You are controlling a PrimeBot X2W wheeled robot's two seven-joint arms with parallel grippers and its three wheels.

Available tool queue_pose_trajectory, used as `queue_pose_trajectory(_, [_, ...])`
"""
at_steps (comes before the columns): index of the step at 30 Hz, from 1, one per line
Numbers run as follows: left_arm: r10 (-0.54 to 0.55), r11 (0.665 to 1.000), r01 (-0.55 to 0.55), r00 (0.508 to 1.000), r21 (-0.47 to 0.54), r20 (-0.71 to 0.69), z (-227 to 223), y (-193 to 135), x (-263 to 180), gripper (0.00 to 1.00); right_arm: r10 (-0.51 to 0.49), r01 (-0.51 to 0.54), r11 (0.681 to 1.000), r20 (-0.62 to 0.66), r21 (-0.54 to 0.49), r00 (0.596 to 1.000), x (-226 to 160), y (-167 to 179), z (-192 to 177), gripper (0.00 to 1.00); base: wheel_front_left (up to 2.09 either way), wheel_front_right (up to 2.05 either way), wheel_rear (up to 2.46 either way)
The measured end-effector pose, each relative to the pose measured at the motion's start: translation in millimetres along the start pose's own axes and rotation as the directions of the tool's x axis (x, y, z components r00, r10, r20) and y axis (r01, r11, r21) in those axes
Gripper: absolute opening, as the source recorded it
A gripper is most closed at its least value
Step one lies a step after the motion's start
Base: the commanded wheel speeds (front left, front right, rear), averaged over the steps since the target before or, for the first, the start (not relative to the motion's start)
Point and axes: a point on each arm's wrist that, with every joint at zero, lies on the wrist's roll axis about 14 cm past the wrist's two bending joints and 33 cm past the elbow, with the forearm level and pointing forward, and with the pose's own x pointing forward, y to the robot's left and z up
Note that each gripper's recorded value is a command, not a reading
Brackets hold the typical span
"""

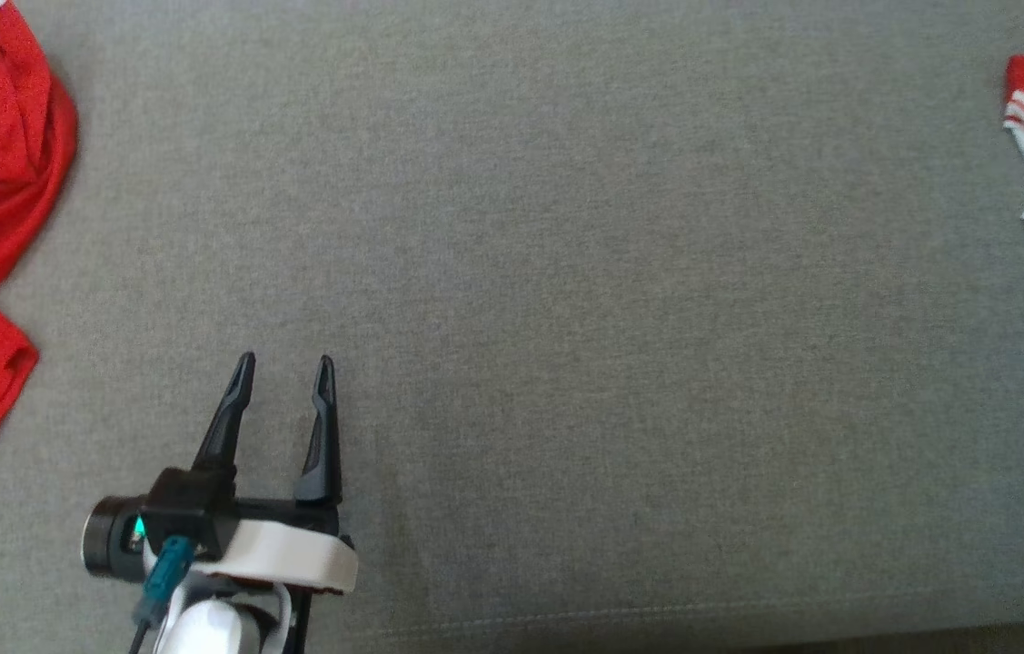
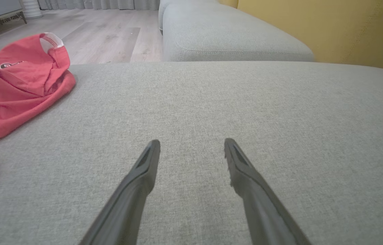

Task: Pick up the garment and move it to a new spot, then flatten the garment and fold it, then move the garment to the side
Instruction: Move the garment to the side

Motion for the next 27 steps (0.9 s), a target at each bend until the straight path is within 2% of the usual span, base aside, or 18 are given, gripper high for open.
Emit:
queue_pose_trajectory(8, [0.015,1.0,-0.015,1.0,-0.004,-0.008,-2.9,4.2,0.6,1.0,0.052,-0.038,0.995,0.152,-0.094,0.987,7.4,30.4,26.4,1.0,0.0,0.0,0.0])
queue_pose_trajectory(13, [0.038,0.999,-0.038,0.999,-0.02,0.036,13.1,7.5,-4.6,1.0,0.123,-0.095,0.99,0.299,-0.108,0.946,-8.5,56.8,73.9,1.0,0.0,0.0,0.0])
queue_pose_trajectory(17, [0.051,0.998,-0.048,0.995,-0.04,0.084,30.1,7.7,-11.9,1.0,0.203,-0.183,0.979,0.392,-0.087,0.898,-45.5,81.9,89.0,1.0,0.0,0.0,0.0])
queue_pose_trajectory(22, [0.052,0.997,-0.044,0.989,-0.059,0.139,49.1,3.0,-27.3,1.0,0.301,-0.3,0.952,0.396,-0.066,0.868,-109.1,100.5,58.2,1.0,0.0,0.0,0.0])
queue_pose_trajectory(27, [0.086,0.995,-0.078,0.986,-0.06,0.141,47.9,8.5,-51.7,1.0,0.395,-0.41,0.911,0.389,-0.047,0.833,-177.5,121.1,38.4,1.0,0.0,0.0,0.0])
